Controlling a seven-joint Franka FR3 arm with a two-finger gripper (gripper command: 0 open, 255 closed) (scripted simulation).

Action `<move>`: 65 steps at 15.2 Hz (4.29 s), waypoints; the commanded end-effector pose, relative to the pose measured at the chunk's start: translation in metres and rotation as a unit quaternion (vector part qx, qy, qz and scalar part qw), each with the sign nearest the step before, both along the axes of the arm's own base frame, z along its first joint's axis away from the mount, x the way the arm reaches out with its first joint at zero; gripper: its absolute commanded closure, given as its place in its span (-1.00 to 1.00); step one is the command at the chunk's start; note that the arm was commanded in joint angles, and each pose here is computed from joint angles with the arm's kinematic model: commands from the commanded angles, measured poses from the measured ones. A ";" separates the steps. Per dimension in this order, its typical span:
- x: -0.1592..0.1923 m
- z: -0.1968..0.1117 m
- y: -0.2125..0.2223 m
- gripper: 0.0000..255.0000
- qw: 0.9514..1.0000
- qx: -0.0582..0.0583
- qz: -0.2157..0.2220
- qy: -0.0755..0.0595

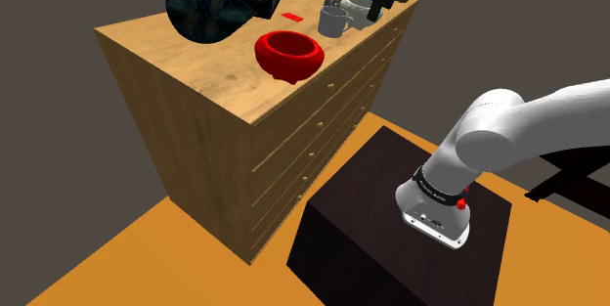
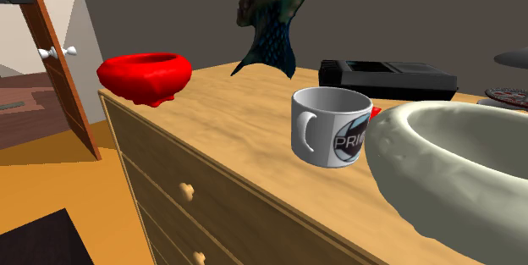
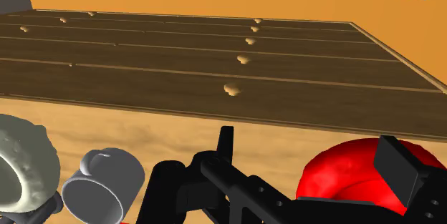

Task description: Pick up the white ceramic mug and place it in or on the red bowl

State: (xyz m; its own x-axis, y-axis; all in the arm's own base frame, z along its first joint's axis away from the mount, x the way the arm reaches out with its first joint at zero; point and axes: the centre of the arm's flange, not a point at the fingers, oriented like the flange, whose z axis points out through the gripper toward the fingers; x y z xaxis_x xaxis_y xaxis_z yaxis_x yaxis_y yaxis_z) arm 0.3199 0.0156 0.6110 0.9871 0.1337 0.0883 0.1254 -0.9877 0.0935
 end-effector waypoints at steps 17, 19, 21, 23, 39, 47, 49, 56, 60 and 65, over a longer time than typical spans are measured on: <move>0.167 -0.059 -0.123 -1.00 1.000 0.010 0.000 0.012; 0.188 -0.066 -0.139 -1.00 1.000 0.011 0.000 0.014; 0.208 -0.074 -0.154 -1.00 1.000 0.012 0.000 0.015; 0.229 -0.082 -0.169 -1.00 1.000 0.013 0.000 0.017; 0.266 -0.136 -0.196 -1.00 1.000 0.015 0.000 0.019; 0.266 -0.135 -0.196 1.00 1.000 0.015 0.000 0.019; 0.266 -0.135 -0.196 1.00 1.000 0.015 0.000 0.019; 0.266 -0.114 -0.196 1.00 1.000 0.015 0.000 0.019; 0.266 -0.093 -0.196 1.00 1.000 0.015 0.000 0.019; 0.266 -0.067 -0.196 1.00 1.000 0.015 0.000 0.019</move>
